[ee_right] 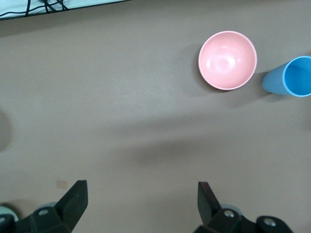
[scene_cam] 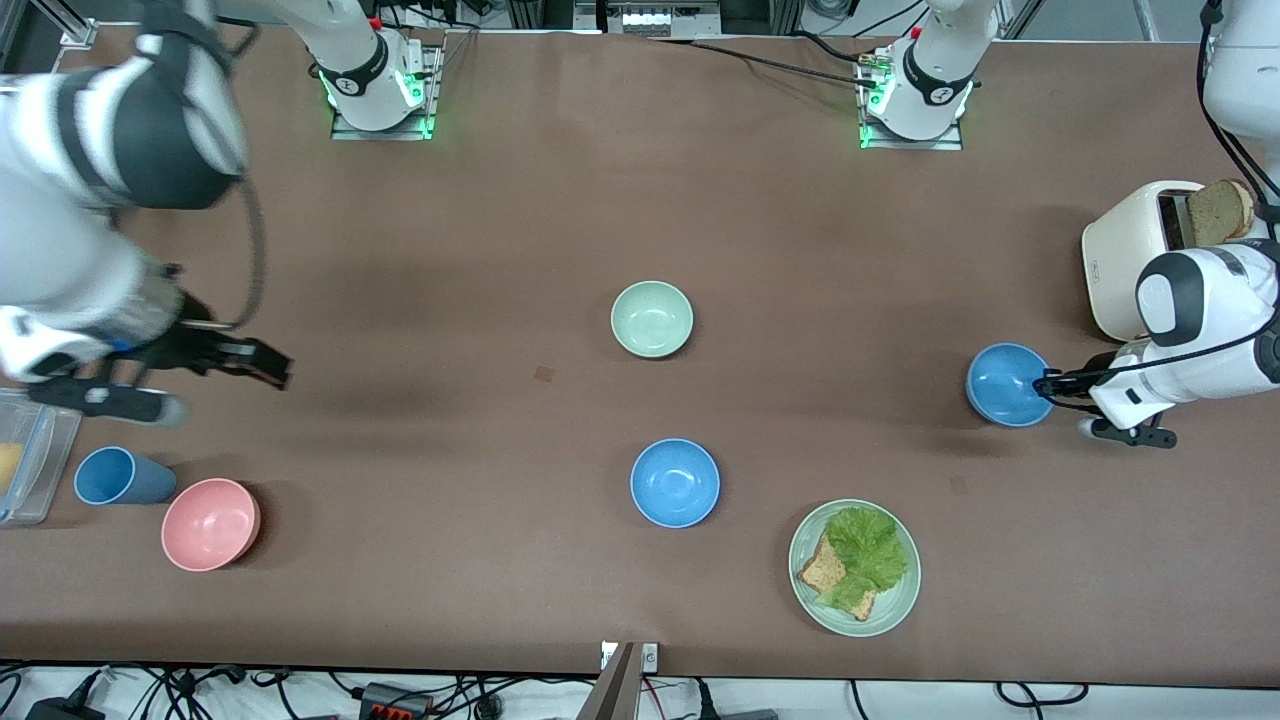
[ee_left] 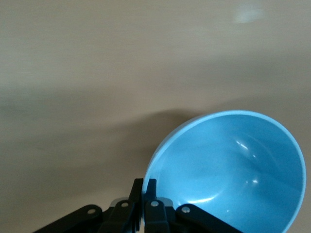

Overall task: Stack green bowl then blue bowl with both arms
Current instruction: 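Carry the blue bowl with the left gripper over the green bowl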

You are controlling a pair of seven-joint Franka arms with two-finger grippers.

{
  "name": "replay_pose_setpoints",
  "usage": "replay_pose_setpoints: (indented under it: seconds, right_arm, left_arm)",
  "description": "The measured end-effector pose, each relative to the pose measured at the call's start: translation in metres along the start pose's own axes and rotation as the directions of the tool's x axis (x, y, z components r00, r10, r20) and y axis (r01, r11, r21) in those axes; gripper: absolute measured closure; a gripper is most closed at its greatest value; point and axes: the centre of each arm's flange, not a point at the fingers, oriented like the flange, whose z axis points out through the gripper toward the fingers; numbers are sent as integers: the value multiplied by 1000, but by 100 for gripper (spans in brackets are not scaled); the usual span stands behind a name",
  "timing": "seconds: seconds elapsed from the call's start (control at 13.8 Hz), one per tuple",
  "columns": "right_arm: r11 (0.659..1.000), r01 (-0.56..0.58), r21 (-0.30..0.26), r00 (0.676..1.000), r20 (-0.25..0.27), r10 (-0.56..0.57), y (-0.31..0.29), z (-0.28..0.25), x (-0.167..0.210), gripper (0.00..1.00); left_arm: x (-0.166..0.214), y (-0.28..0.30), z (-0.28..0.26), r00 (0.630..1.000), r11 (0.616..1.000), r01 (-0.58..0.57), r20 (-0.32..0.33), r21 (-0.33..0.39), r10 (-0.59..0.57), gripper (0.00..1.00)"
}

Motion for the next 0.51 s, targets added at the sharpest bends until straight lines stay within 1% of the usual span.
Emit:
replay_pose_setpoints:
  seconds: [0.14, 0.22, 0.36, 0.51]
  right_arm:
    - [999, 23, 29, 1000, 7, -23, 46, -17, 1, 0]
    - [999, 33, 39, 999, 9, -33, 66, -25, 0, 0]
    - [998, 51, 27, 999, 7, -52, 89, -42, -6, 0]
    - [997, 72, 1, 997, 6, -72, 85, -52, -12, 0]
  left_arm:
    - [-4, 31, -41, 999, 999, -19, 28, -30, 20, 95]
    - [-9, 47, -65, 999, 999, -32, 33, -35, 33, 95]
    - [-20, 84, -108, 997, 997, -67, 38, -33, 68, 95]
    - [-31, 120, -136, 995, 993, -87, 38, -78, 90, 95]
